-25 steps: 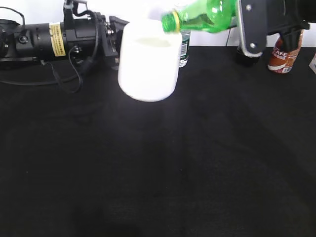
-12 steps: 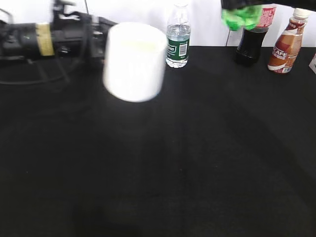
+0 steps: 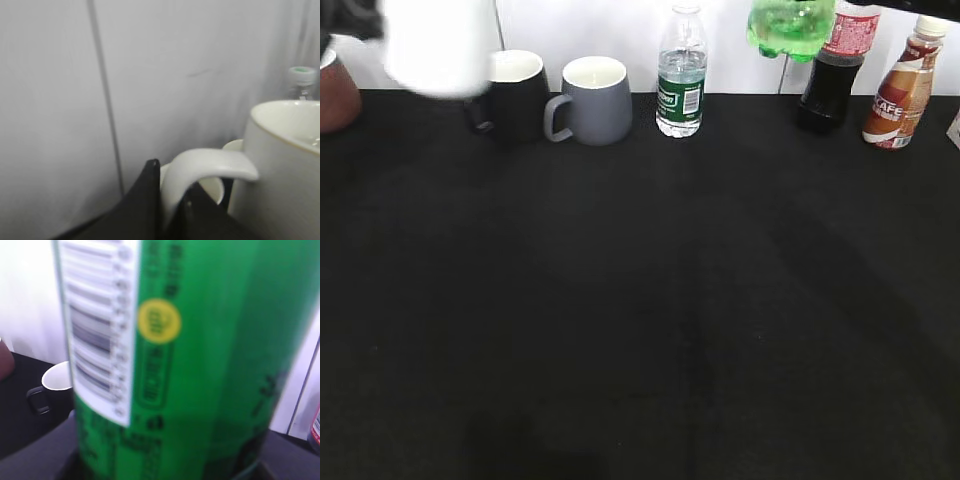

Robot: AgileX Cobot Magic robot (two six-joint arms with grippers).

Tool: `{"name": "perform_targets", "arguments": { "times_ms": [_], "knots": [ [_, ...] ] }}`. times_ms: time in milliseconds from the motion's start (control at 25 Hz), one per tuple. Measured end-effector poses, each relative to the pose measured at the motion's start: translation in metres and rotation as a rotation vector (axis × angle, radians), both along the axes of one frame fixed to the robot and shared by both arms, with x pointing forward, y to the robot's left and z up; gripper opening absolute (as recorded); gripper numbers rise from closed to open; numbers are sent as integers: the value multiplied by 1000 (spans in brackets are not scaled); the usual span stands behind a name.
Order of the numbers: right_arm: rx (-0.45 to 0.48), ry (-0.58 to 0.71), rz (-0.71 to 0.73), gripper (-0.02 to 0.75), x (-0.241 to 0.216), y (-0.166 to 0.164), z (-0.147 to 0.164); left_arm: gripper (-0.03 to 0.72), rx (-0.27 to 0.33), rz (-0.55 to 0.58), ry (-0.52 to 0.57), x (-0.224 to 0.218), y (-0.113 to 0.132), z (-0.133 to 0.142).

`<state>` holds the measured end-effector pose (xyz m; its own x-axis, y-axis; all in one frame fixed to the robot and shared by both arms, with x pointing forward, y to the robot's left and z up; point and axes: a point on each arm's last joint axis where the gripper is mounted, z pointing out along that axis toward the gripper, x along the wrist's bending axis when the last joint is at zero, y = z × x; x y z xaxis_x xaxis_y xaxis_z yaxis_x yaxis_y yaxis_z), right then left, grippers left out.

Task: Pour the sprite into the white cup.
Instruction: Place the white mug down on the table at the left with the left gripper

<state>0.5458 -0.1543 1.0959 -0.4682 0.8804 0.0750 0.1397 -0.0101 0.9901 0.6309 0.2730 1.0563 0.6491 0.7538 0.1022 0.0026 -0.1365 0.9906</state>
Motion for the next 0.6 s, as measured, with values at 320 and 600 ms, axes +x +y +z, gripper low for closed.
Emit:
{"name": "perform_targets", "arguments": {
  "times_ms": [320,600],
  "knots": [
    [10,-14,8,387,-1,0,-1,39,-309,566,-65,-47,49,-54],
    [35,-39,35,387,-7,1,-14,39,-290,782,-96,-63,45,-80]
  ]
}}
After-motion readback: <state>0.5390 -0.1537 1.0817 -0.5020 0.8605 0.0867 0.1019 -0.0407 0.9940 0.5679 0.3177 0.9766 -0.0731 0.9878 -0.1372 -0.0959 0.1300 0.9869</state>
